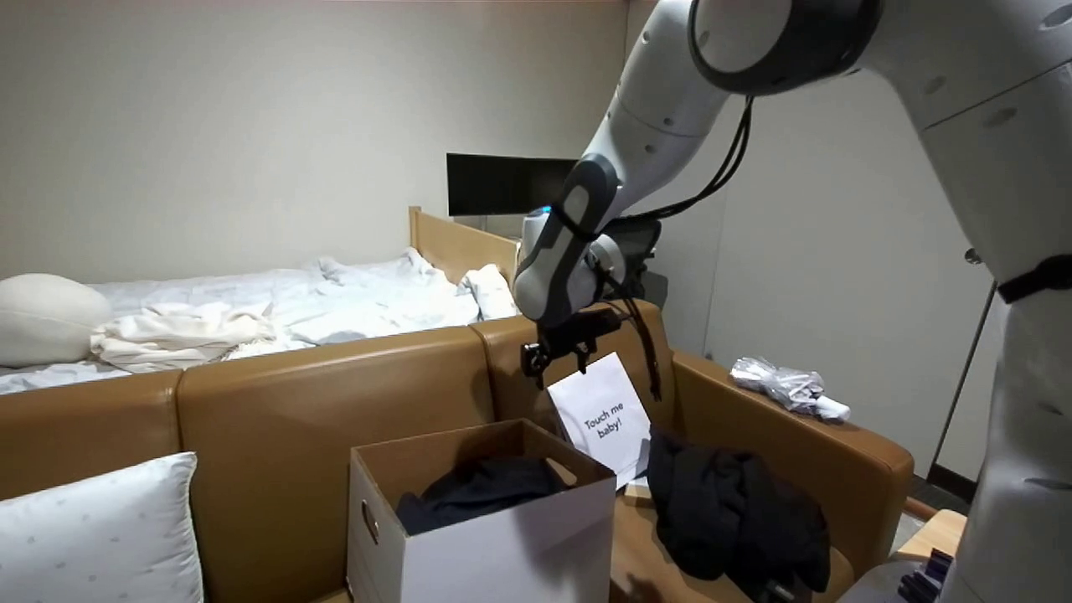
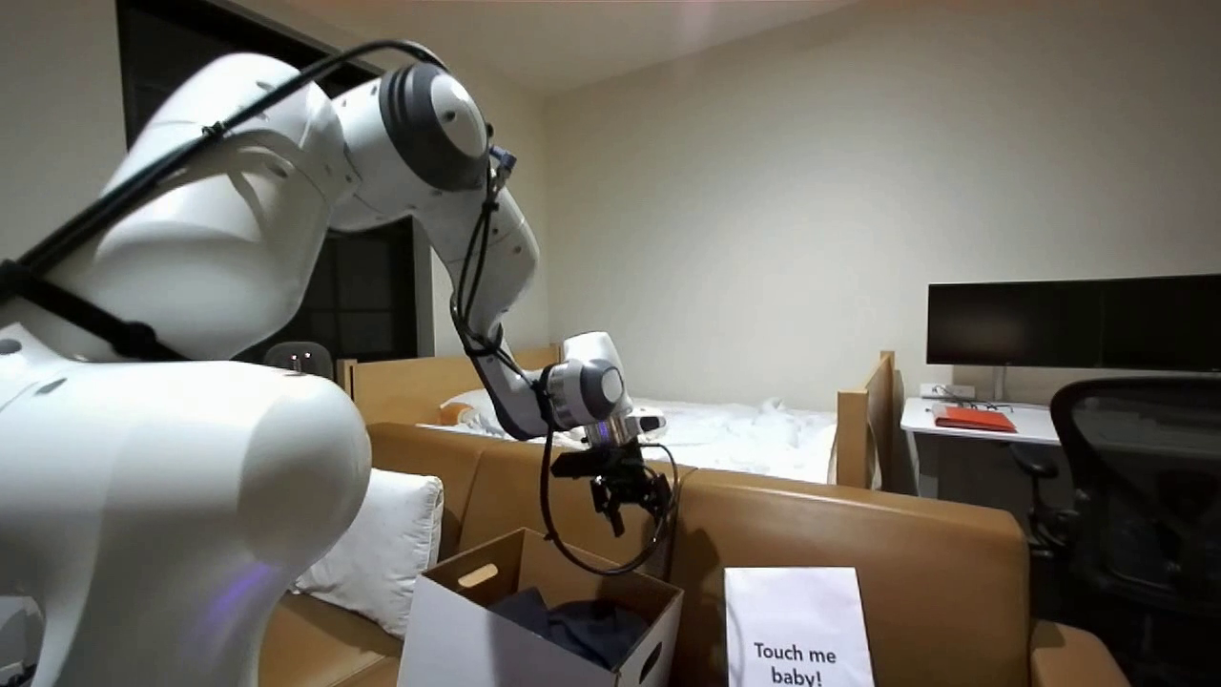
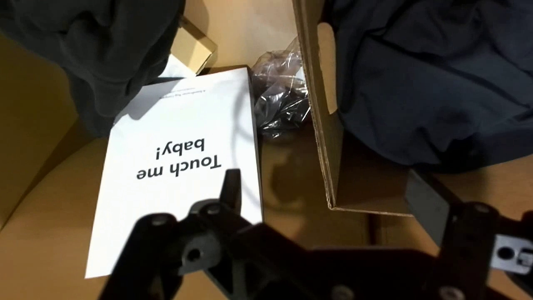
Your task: Remove the clothes from the box, put them on the couch, and then put the umbrella on the couch in the box
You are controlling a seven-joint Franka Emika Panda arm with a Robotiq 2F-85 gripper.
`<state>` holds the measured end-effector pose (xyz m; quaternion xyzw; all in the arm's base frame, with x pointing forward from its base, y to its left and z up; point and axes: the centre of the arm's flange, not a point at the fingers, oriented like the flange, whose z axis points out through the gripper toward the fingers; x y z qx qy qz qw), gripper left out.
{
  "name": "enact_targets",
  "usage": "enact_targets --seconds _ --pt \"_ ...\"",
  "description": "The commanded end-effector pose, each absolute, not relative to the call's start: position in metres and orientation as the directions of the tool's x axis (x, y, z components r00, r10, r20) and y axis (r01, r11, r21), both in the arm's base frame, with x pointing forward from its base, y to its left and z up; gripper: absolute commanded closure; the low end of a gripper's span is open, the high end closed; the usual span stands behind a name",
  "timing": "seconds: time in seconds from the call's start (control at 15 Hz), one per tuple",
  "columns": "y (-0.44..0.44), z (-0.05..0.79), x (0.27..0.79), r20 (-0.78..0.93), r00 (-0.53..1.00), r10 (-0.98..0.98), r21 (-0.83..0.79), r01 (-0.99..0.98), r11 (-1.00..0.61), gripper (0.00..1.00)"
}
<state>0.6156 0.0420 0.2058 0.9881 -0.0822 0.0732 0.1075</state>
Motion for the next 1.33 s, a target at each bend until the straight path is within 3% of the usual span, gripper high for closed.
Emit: enact_targets --seconds 0.0,0.33,0.47,0.93,1.27 --pt "0.073 0.166 0.686 0.148 0.933 -0.329 0.240 -0.356 -0.903 0.00" --pt "0.107 0.194 0.714 0.194 0.799 -0.569 0.225 -0.601 -0.767 0.00" --pt "0.130 0.213 0.700 0.232 0.775 -0.587 0.298 -0.632 -0.716 0.00" --pt "0.189 0.128 0.576 -0.009 0.918 -0.396 0.626 -0.304 -0.718 0.00" --pt "0.205 0.054 0.540 -0.147 0.870 -0.471 0.608 -0.296 -0.737 0.00"
